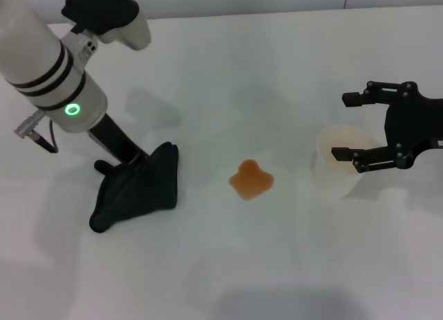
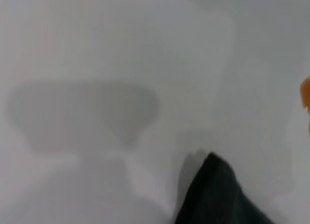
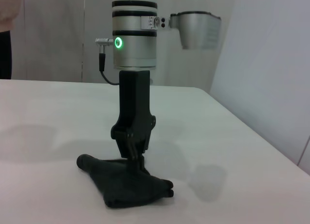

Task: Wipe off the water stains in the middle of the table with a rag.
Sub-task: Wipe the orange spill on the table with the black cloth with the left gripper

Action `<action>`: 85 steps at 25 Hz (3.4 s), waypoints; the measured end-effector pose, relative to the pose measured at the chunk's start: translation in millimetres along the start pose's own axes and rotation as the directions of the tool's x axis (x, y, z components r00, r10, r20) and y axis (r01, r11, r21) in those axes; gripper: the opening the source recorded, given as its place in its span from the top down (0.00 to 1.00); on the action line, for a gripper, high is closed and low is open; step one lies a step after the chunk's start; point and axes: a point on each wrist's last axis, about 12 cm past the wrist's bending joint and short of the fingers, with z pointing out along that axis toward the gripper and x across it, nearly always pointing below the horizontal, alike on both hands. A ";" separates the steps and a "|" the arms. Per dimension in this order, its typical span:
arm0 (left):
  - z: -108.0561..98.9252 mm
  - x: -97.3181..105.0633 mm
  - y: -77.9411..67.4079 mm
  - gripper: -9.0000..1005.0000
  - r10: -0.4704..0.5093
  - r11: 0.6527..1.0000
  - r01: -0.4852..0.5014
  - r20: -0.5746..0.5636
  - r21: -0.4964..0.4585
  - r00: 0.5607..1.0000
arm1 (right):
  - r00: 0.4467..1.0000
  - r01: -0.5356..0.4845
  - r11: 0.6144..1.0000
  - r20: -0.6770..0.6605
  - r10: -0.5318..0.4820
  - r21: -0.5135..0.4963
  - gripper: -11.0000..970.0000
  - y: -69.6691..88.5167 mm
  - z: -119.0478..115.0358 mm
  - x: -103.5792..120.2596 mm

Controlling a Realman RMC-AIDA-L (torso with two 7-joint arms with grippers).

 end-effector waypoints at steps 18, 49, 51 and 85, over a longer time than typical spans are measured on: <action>-1.7 -0.4 -1.9 0.81 0.006 1.000 -0.006 0.018 0.021 1.000 | 1.000 -0.007 1.000 0.010 0.007 0.010 0.12 -0.4 -3.0 0.3; -3.8 -1.9 -7.4 0.16 0.053 0.998 -0.052 0.008 -0.032 0.999 | 1.000 -0.016 0.999 0.012 0.016 0.032 0.12 -1.5 -7.4 2.7; -0.3 -0.4 -7.4 0.16 0.051 0.998 -0.051 -0.004 -0.029 0.999 | 1.000 -0.016 0.999 0.012 0.016 0.031 0.12 -1.5 -7.4 2.7; 11.9 1.2 -12.1 0.79 0.029 0.998 -0.033 -0.076 -0.052 0.997 | 0.999 -0.029 0.999 0.014 0.028 0.015 0.12 1.7 -7.5 5.0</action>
